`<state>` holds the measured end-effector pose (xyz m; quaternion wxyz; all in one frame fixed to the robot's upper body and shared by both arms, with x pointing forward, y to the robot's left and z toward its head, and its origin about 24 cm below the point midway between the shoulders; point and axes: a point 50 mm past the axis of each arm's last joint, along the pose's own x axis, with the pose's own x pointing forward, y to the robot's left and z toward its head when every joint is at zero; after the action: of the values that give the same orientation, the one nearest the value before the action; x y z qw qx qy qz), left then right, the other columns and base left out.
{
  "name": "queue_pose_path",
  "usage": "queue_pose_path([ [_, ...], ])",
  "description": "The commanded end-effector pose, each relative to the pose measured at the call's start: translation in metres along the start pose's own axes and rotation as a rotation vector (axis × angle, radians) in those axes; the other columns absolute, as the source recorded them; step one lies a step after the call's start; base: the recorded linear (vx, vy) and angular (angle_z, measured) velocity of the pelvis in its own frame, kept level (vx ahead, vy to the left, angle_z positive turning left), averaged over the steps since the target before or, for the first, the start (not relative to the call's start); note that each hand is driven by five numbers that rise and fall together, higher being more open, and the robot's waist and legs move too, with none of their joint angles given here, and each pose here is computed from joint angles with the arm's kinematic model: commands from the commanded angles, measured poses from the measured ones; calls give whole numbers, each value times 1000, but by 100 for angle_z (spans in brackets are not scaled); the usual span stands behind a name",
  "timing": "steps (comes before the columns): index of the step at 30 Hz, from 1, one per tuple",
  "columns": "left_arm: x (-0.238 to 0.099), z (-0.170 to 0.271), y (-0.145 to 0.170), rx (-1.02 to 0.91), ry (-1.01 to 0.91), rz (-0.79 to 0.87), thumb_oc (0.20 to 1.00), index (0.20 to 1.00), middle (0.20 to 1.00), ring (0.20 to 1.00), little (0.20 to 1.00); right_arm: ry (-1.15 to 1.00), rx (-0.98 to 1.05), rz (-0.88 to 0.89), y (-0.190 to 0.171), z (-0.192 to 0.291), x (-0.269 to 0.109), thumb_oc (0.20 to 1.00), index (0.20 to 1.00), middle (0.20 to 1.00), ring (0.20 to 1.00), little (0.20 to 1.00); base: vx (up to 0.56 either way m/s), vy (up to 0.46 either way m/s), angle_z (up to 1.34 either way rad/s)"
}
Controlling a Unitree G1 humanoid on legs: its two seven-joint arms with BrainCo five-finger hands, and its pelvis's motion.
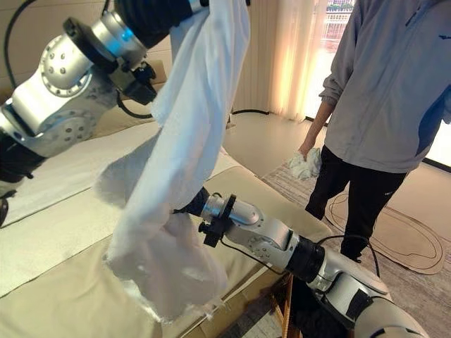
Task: Pick up clothes into the bucket
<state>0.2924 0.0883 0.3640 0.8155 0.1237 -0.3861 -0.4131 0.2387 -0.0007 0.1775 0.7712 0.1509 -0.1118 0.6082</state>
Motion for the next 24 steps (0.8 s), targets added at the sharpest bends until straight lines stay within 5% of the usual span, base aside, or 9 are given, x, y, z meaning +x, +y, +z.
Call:
queue_pose_path([
  [1,-19,6,43,82,9,199,200,200,200,200,200,-279,-77,-29,-10,63,-5,200,200,200,200,200,0,0,0],
  [6,-48,-5,53,89,56,276,200,200,200,200,200,-313,-103,-137,-23,73,-33,200,200,200,200,200,0,0,0],
  [7,-53,-6,54,103,63,288,282,282,282,282,282,-322,-111,-163,-26,76,-38,200,200,200,200,200,0,0,0],
  [8,-59,-7,54,110,65,308,1000,1000,1000,1000,1000,-338,-118,-197,-30,78,-44,200,200,200,200,200,0,0,0],
  [17,-121,-14,34,106,86,399,1000,1000,1000,1000,1000,-433,-230,-405,-40,107,-103,200,200,200,200,200,0,0,0],
  [24,-219,-64,-24,-115,262,643,1000,1000,1000,1000,1000,-563,-405,-699,-39,130,-169,200,200,200,200,200,14,9,-5],
])
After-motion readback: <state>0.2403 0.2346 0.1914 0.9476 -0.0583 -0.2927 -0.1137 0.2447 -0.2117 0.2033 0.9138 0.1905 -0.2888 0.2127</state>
